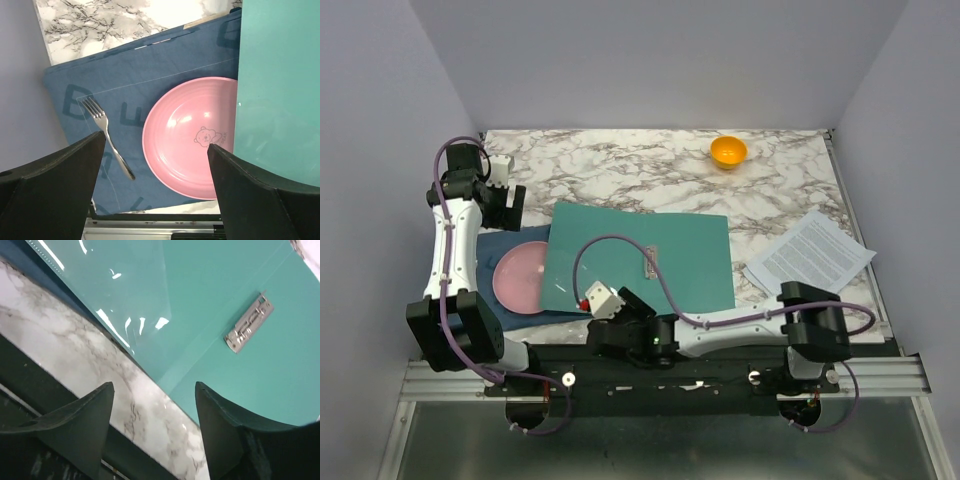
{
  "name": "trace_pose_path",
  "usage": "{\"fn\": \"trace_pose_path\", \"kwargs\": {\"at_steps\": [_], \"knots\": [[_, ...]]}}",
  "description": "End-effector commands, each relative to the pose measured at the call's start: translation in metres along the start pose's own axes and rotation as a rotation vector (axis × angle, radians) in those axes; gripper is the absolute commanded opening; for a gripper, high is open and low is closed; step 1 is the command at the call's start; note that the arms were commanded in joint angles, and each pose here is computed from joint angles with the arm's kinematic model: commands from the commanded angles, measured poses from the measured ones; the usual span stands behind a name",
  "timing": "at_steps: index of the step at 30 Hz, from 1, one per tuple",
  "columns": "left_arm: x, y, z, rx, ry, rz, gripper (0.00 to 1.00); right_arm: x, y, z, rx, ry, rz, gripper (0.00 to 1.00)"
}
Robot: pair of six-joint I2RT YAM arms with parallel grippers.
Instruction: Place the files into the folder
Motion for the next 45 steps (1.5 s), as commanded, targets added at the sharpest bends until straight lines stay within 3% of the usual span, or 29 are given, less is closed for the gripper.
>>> {"fn": "trace_pose_path", "kwargs": {"at_steps": [1, 2, 5, 6, 9, 12, 16, 24, 28, 33, 45], "knots": [[0.000, 0.000, -0.001, 0.003, -0.016, -0.028, 0.99, -0.022, -0.006, -0.034, 0.019, 0.046, 0.140, 0.77], [-0.001, -0.001, 0.001, 0.005, -0.020, -0.029, 0.99, -0.039, 0.008, -0.046, -0.029, 0.019, 0.196, 0.80], [-0.005, -0.003, 0.006, 0.023, -0.014, -0.011, 0.99, -0.087, 0.005, -0.050, -0.002, -0.088, 0.346, 0.84], [-0.006, -0.006, 0.010, 0.036, -0.009, -0.010, 0.99, -0.122, 0.007, -0.047, 0.020, -0.159, 0.455, 0.85], [-0.004, -0.010, 0.020, 0.055, 0.026, -0.003, 0.99, -0.191, -0.024, -0.046, 0.171, -0.303, 0.687, 0.85], [0.001, -0.020, 0.036, 0.097, 0.074, 0.011, 0.99, -0.239, -0.063, -0.050, 0.278, -0.418, 0.821, 0.85], [0.008, -0.028, 0.059, 0.122, 0.148, 0.045, 0.99, -0.283, -0.091, -0.062, 0.280, -0.473, 0.991, 0.86], [0.000, -0.018, 0.093, 0.148, 0.195, 0.080, 0.99, -0.323, -0.129, -0.064, 0.426, -0.575, 1.115, 0.85], [-0.022, 0.001, 0.096, 0.116, 0.178, 0.138, 0.99, -0.338, -0.151, -0.076, 0.479, -0.649, 1.146, 0.86], [-0.052, -0.002, 0.101, 0.124, 0.156, 0.216, 0.99, -0.358, -0.160, -0.086, 0.471, -0.715, 1.251, 0.97], [-0.081, -0.021, 0.122, 0.166, 0.125, 0.285, 0.99, -0.369, -0.154, -0.038, 0.529, -0.584, 1.284, 0.99]]}}
Point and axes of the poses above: each gripper's point midway between its finger pads, its own z axis out along the fingers, its own x axis along the line the jaws close on, y = z × x, the point moved 3 cm from there along -z, back along the fingers, and after that the axes turned 7 degrees about z, right-handed, at the moved point
